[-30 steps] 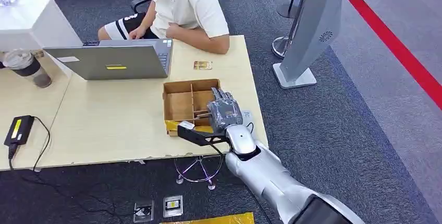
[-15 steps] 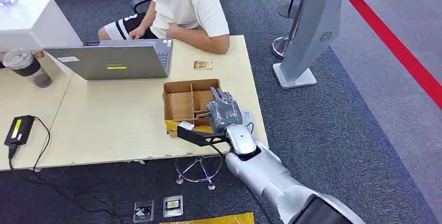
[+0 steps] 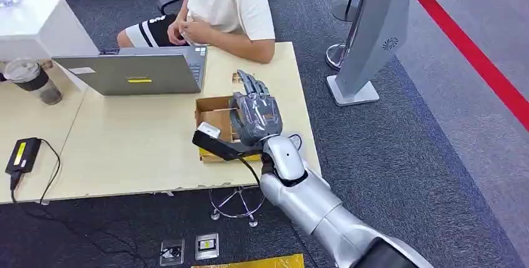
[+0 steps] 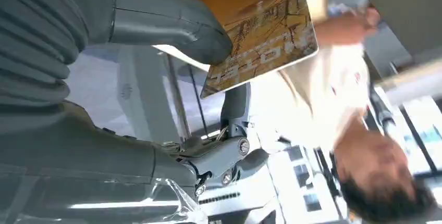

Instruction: Pass the card to the sensor for recognition and then transmit it.

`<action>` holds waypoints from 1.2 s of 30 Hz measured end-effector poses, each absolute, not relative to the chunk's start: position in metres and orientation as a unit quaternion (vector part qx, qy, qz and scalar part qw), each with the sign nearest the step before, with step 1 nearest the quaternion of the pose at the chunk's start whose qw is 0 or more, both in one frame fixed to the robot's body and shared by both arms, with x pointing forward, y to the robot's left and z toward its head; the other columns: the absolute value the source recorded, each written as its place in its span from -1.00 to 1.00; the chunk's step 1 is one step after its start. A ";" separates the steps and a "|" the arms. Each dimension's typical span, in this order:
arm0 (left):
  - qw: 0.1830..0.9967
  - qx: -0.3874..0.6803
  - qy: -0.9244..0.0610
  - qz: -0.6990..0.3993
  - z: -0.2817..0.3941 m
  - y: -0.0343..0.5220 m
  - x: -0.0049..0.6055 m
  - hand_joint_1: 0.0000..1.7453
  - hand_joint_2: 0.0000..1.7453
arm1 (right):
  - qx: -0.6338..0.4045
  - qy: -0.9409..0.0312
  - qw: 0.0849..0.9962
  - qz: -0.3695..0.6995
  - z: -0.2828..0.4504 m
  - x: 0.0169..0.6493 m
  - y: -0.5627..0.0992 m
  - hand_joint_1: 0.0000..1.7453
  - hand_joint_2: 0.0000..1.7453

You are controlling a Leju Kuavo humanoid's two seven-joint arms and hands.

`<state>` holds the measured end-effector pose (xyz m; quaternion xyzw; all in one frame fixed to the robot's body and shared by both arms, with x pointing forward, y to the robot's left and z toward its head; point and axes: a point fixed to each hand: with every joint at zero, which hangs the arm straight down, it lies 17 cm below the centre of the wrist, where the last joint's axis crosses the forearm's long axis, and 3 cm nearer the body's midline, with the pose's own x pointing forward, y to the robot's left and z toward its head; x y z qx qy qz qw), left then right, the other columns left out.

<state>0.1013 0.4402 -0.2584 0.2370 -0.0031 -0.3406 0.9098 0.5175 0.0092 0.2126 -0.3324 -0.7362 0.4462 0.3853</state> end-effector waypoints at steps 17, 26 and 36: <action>0.897 0.232 -0.042 -0.374 -0.258 0.434 0.118 -1.00 1.00 | -0.378 -0.811 0.255 0.367 0.363 0.498 0.006 1.00 1.00; 0.894 0.224 -0.054 -0.383 -0.259 0.427 0.124 -1.00 1.00 | -0.468 -0.705 0.307 0.436 0.309 0.569 -0.033 1.00 1.00; 0.895 0.232 -0.054 -0.376 -0.258 0.430 0.126 -1.00 1.00 | -0.501 -0.656 0.314 0.469 0.286 0.590 -0.047 -1.00 1.00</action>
